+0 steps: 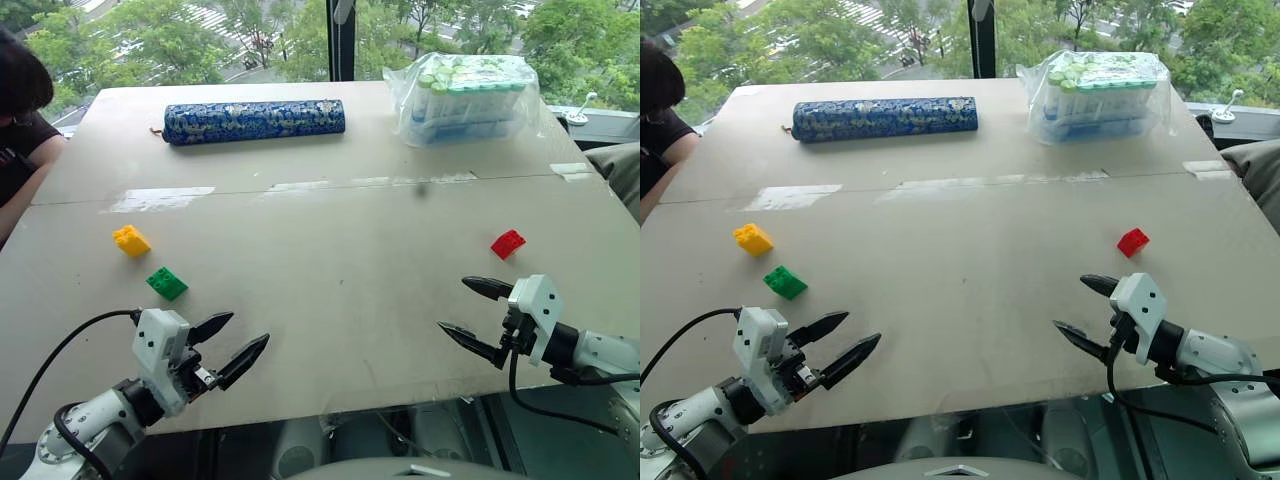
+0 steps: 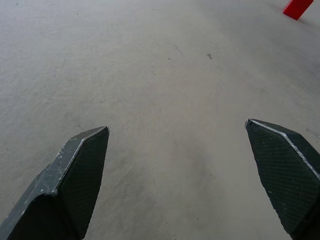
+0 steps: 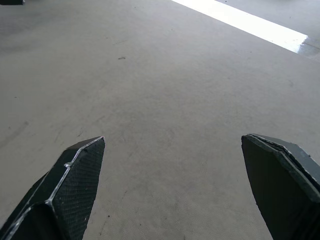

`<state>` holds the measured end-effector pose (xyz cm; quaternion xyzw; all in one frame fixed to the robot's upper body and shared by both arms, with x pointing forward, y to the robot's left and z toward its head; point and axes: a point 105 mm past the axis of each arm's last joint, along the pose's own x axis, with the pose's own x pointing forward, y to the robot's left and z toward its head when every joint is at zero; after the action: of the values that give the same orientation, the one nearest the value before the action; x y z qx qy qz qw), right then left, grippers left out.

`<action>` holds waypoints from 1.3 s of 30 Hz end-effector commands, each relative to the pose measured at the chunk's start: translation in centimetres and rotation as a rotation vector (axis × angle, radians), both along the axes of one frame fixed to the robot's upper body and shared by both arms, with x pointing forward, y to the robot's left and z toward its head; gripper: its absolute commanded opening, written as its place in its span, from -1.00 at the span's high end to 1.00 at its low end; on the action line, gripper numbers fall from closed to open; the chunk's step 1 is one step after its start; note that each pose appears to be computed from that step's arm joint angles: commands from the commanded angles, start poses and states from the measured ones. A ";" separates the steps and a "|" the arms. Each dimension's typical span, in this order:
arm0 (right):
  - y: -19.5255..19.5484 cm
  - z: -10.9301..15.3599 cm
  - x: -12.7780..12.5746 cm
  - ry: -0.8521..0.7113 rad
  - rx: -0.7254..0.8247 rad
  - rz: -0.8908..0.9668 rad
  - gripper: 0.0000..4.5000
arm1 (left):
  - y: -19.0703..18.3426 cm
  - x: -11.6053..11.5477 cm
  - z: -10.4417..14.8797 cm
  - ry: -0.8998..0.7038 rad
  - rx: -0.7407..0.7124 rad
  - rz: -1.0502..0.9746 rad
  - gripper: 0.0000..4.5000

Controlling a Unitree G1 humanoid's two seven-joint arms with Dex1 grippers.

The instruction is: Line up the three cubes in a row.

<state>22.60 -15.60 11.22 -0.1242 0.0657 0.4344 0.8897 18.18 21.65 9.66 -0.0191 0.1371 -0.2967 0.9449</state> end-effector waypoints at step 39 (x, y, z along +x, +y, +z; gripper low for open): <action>-1.0 5.5 10.5 0.126 -0.200 -0.014 0.42 | -7.8 0.7 5.8 -0.183 0.060 -0.470 -1.00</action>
<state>33.61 -19.66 13.80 -0.1474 0.2335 0.3489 0.8955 19.47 14.31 14.21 0.0562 0.0817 -0.4947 0.8634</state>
